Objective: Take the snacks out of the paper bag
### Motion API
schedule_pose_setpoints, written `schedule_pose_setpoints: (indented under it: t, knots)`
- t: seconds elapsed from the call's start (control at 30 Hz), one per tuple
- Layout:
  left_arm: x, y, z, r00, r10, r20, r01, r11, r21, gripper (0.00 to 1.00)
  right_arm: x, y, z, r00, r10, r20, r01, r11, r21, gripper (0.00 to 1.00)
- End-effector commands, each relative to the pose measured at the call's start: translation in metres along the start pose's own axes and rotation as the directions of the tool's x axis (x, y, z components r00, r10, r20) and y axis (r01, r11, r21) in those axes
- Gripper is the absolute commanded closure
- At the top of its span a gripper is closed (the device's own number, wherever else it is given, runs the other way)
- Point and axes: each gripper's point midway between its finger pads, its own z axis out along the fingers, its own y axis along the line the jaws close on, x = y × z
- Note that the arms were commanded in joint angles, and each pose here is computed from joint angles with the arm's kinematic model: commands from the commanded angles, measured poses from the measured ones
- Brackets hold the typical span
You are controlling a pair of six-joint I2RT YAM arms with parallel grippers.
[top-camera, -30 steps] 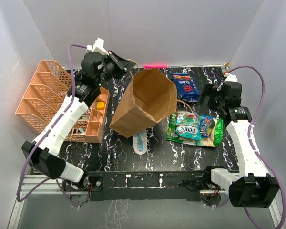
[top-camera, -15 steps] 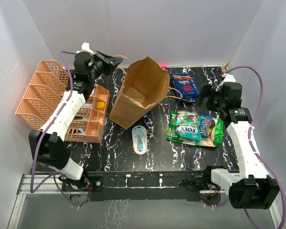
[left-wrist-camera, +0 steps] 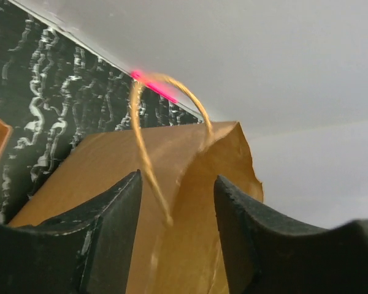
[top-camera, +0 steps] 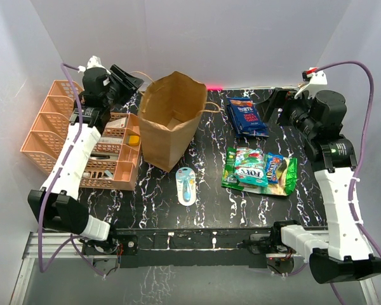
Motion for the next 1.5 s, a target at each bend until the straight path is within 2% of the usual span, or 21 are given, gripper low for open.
schedule_pose_setpoints:
  t: [0.0,0.17,0.27,0.3,0.6,0.73,0.8,0.93,1.07,1.13,1.3,1.47]
  knots:
    - [-0.029,-0.005,-0.034,0.989,0.120,0.091,-0.116,0.992,-0.047,0.45,-0.035,0.025,-0.021,0.990,-0.088,0.113,0.096,0.993,-0.067,0.02]
    - [-0.048,-0.002,-0.049,0.970,0.196,0.145,-0.180,0.977,-0.115,0.25,-0.047,0.034,-0.033,0.980,-0.147,0.135,0.157,0.986,-0.063,0.02]
    - [-0.057,-0.014,-0.069,0.955,0.238,0.179,-0.224,0.970,-0.098,0.05,-0.055,0.038,-0.043,0.971,-0.168,0.168,0.179,0.982,-0.057,0.02]
    - [-0.060,-0.016,-0.075,0.950,0.252,0.185,-0.238,0.967,-0.095,0.02,-0.058,0.039,-0.046,0.969,-0.170,0.178,0.182,0.982,-0.052,0.02]
    - [-0.079,-0.032,-0.132,0.872,0.438,0.220,-0.420,0.899,-0.126,0.02,-0.091,0.051,-0.080,0.941,-0.198,0.274,0.215,0.976,-0.034,0.02]
    - [-0.080,-0.052,-0.158,0.789,0.574,0.220,-0.574,0.816,-0.069,0.02,-0.109,0.059,-0.101,0.926,-0.190,0.325,0.216,0.976,-0.043,0.02]
    - [-0.076,-0.072,-0.176,0.718,0.651,0.246,-0.662,0.748,-0.049,0.02,-0.116,0.063,-0.111,0.918,-0.185,0.350,0.215,0.975,-0.049,0.02]
    - [-0.076,-0.116,-0.235,0.602,0.706,0.374,-0.762,0.648,0.004,0.02,-0.131,0.077,-0.130,0.901,-0.173,0.399,0.226,0.970,-0.089,0.02]
    - [-0.081,-0.120,-0.275,0.541,0.714,0.444,-0.798,0.602,0.003,0.02,-0.145,0.091,-0.155,0.885,-0.156,0.439,0.236,0.962,-0.134,0.02]
    - [-0.076,-0.119,-0.285,0.526,0.708,0.470,-0.812,0.583,0.031,0.02,-0.152,0.093,-0.169,0.874,-0.149,0.462,0.233,0.964,-0.131,0.02]
    - [-0.062,-0.126,-0.300,0.534,0.661,0.527,-0.819,0.560,0.127,0.02,-0.159,0.090,-0.191,0.850,-0.146,0.507,0.226,0.969,-0.100,0.02]
    - [-0.062,-0.129,-0.299,0.542,0.651,0.531,-0.813,0.566,0.137,0.01,-0.156,0.074,-0.184,0.855,-0.151,0.497,0.191,0.981,-0.029,0.02]
